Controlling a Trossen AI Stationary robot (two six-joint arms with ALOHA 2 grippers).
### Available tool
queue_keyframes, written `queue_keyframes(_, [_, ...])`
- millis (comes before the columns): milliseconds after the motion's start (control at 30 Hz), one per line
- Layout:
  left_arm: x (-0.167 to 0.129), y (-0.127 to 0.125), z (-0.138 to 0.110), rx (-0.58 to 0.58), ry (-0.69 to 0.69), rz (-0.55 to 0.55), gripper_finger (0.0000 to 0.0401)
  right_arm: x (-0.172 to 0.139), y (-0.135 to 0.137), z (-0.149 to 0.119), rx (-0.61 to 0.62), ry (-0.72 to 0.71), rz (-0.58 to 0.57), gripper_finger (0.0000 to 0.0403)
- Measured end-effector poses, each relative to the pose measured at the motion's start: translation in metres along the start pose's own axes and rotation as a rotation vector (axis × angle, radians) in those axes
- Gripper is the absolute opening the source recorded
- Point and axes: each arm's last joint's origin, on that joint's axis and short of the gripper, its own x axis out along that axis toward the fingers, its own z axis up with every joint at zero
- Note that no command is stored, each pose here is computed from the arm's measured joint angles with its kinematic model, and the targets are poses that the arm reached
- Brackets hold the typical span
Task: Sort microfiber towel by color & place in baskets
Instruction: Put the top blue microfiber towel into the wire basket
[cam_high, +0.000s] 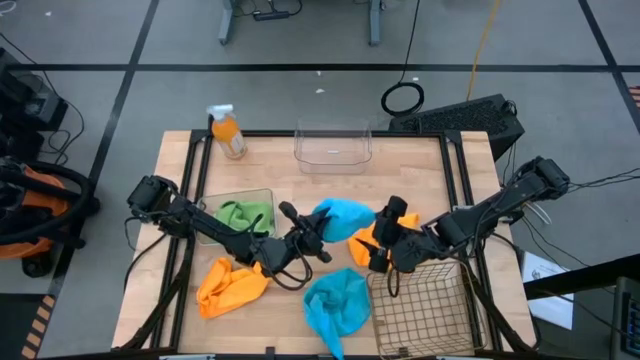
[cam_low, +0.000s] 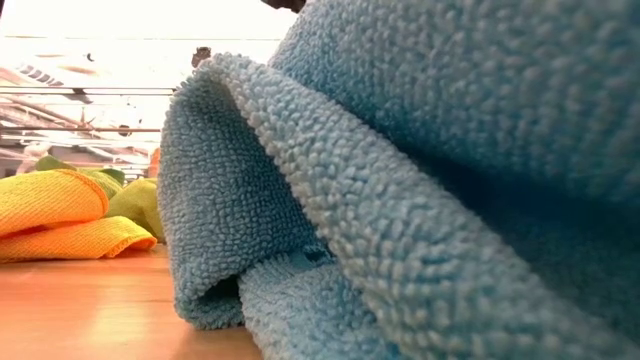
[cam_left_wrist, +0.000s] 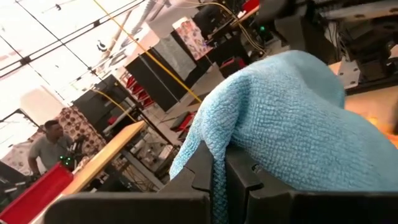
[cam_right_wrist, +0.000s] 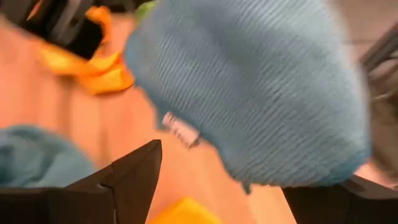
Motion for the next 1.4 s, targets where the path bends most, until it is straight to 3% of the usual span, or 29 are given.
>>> queue_keyframes(133, [0.000, 0.000, 0.000, 0.001, 0.000, 0.000, 0.0013, -0.008, 0.006, 0.001, -0.077, -0.067, -0.064, 0.0298])
queue_keyframes(300, [0.000, 0.000, 0.000, 0.015, 0.001, 0.001, 0.0012, -0.015, 0.011, -0.001, -0.067, -0.110, -0.098, 0.0298])
queue_keyframes(633, [0.000, 0.000, 0.000, 0.015, 0.003, 0.003, 0.0012, -0.022, 0.018, -0.006, -0.096, -0.101, -0.060, 0.0298])
queue_keyframes(1033, [0.000, 0.000, 0.000, 0.014, 0.003, 0.003, 0.0012, -0.027, 0.021, -0.010, -0.029, -0.098, -0.053, 0.0298])
queue_keyframes(1233, [0.001, 0.000, 0.000, 0.014, 0.004, 0.005, 0.0012, -0.027, 0.020, -0.015, -0.053, -0.043, -0.015, 0.0298])
queue_keyframes(1400, [0.002, 0.001, -0.001, 0.020, 0.009, 0.007, 0.0012, -0.032, 0.026, -0.013, -0.086, -0.088, -0.008, 0.0298])
